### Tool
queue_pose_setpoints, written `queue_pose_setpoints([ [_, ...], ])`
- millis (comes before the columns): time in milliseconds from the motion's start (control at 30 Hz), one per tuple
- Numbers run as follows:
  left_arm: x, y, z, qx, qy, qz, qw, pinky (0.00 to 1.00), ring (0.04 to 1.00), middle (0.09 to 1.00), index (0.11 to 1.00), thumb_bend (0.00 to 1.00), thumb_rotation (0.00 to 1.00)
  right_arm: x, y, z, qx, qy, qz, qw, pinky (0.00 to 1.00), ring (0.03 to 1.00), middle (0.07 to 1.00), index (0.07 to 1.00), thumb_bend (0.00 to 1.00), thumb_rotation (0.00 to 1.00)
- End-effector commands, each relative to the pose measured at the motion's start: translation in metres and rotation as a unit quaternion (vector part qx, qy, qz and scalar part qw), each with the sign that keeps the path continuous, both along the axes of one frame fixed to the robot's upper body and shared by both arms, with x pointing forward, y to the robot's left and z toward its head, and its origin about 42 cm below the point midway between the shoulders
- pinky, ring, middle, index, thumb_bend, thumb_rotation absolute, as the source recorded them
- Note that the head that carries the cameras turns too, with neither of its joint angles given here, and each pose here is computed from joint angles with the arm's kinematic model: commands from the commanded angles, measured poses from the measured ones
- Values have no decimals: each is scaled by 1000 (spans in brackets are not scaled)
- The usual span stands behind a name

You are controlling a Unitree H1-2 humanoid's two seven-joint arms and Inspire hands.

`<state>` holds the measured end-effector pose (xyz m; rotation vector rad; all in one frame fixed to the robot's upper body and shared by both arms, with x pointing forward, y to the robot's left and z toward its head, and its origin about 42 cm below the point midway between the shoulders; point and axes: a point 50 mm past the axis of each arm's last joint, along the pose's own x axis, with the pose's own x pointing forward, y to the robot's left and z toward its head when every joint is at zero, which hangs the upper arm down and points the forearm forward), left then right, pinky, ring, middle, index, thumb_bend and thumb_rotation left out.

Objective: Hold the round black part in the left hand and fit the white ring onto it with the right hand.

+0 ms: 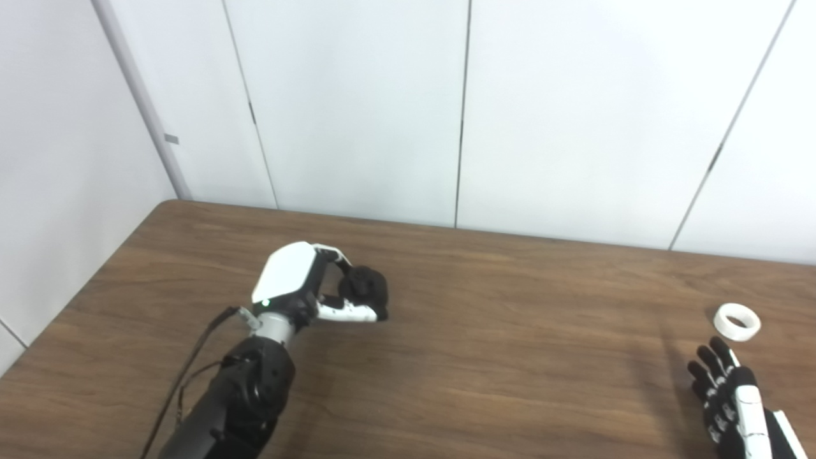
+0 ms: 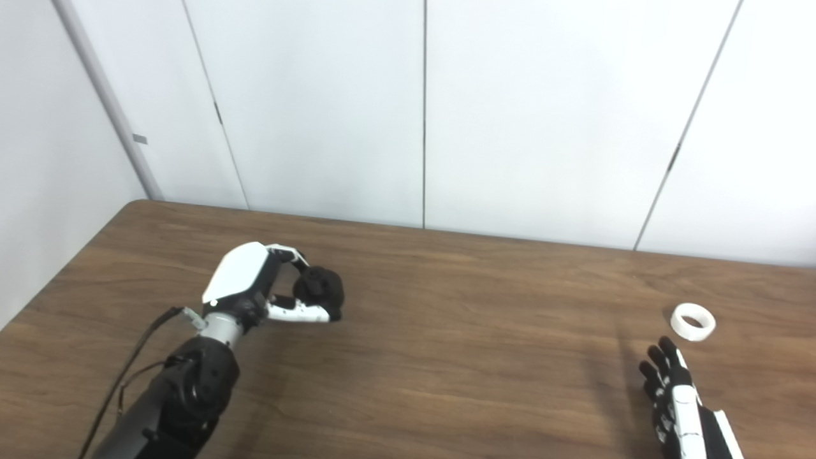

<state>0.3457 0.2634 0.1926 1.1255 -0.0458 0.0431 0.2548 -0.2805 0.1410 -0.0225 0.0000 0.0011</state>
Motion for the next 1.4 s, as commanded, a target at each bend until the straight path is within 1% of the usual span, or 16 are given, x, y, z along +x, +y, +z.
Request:
queue_pose_setpoints([
  [0,-1,-15,21,18,-46,-30,998,892,880,778,484,524,54,6,3,9,3,-34,2,999,1000,958,970,992,406,1000],
  [133,-10,-38,17,31,-54,-61,996,887,874,776,484,524,54,6,4,9,0,-37,6,999,1000,957,972,998,409,1000],
  [367,-32,-63,-1,52,-54,-97,992,899,869,771,484,524,56,5,7,13,-8,-35,5,999,1000,958,972,998,501,1000],
  [500,-44,-75,-13,46,-49,-115,991,906,868,770,484,524,55,4,9,17,1,-38,3,999,1000,966,969,995,492,1000],
  [600,-50,-84,-21,43,-39,-128,990,906,869,773,484,524,56,4,12,20,4,-40,0,999,1000,959,965,986,464,1000],
  [733,-57,-97,-30,41,-37,-145,988,916,875,776,484,524,56,3,16,21,6,-43,0,999,1000,951,955,978,492,1000],
  [900,-60,-107,-37,39,-39,-159,986,922,874,780,484,524,56,2,23,25,-5,-39,0,999,1000,942,948,974,532,1000],
  [1000,-61,-111,-39,33,-38,-167,985,917,877,782,484,524,56,3,28,27,-14,-38,-4,999,1000,932,938,963,538,1000],
  [1133,-62,-117,-42,31,-39,-172,984,915,874,785,484,524,57,4,35,30,-10,-38,-3,999,1000,935,938,963,542,1000],
  [1200,-62,-119,-44,32,-41,-175,983,925,875,785,484,524,57,4,37,32,-10,-35,-7,999,1000,925,934,956,561,1000],
  [1367,-62,-125,-49,31,-48,-177,983,918,867,781,484,524,59,4,38,35,-21,-38,-4,999,1000,924,937,955,570,1000],
])
